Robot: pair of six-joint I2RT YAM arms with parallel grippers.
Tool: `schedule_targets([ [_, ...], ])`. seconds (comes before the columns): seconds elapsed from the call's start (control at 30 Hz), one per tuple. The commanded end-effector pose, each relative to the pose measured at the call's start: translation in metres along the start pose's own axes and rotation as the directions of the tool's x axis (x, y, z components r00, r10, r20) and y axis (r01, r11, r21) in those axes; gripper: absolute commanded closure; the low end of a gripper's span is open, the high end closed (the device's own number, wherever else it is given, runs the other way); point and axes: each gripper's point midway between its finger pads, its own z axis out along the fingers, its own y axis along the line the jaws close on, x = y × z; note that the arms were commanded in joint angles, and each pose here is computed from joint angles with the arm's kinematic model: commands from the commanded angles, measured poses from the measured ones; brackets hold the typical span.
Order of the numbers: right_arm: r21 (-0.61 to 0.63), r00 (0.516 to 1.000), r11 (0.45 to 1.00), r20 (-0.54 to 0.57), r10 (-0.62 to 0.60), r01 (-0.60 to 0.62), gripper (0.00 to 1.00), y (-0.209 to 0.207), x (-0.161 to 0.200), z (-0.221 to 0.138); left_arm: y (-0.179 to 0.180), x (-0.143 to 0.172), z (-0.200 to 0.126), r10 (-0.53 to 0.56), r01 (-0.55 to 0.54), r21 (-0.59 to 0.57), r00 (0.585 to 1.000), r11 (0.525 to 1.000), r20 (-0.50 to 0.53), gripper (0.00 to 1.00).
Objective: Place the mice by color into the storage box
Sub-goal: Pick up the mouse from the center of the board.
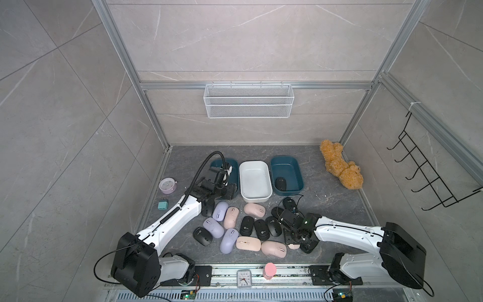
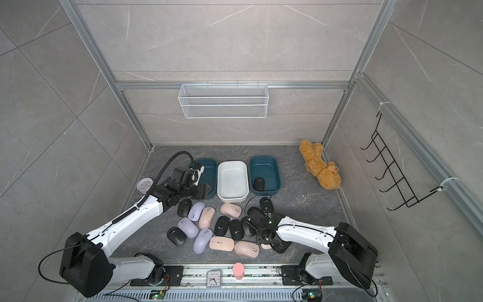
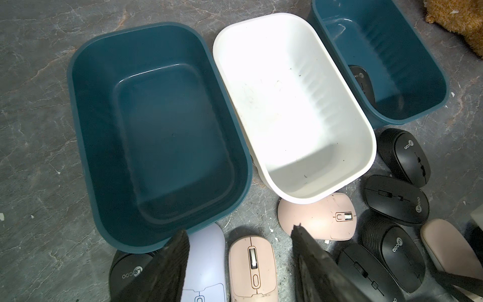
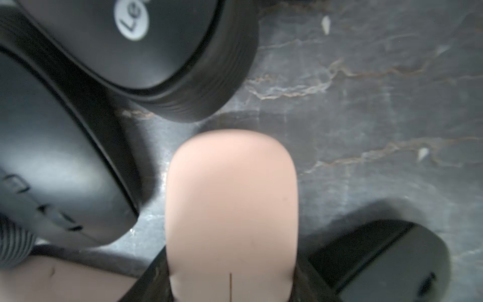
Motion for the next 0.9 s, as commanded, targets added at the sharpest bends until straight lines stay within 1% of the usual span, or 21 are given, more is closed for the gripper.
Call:
schedule_targets([
  [0.0, 0.013, 0.999, 1.000, 0.049, 0.019, -0.019, 0.43, -0.004, -0.011, -0.022, -0.002, -0.005, -0.002, 0.023, -0.023, 0.000, 1.000, 1.000, 0.011, 0.35],
  [0.23, -0.034, 0.993, 0.999, 0.112, 0.039, -0.035, 0.44, 0.005, -0.027, -0.045, 0.000, -0.006, -0.005, 0.026, -0.026, -0.010, 0.999, 1.000, 0.020, 0.35],
  [0.57, -0.048, 0.981, 0.998, 0.184, 0.058, -0.050, 0.45, 0.011, -0.046, -0.064, -0.001, -0.012, -0.013, 0.035, -0.035, -0.009, 0.998, 0.999, 0.056, 0.35],
  [0.63, -0.056, 0.978, 0.997, 0.200, 0.063, -0.053, 0.45, 0.013, -0.051, -0.069, 0.002, -0.012, -0.013, 0.040, -0.038, -0.026, 0.998, 0.999, 0.048, 0.35],
  [0.73, -0.068, 0.974, 0.997, 0.218, 0.055, -0.041, 0.45, 0.018, -0.057, -0.078, 0.002, -0.012, -0.015, 0.045, -0.043, -0.028, 0.998, 0.999, 0.043, 0.35],
  [0.87, -0.072, 0.969, 0.997, 0.246, 0.026, -0.008, 0.45, 0.026, -0.070, -0.090, 0.005, -0.015, -0.022, 0.050, -0.046, -0.041, 0.996, 0.998, 0.080, 0.35],
])
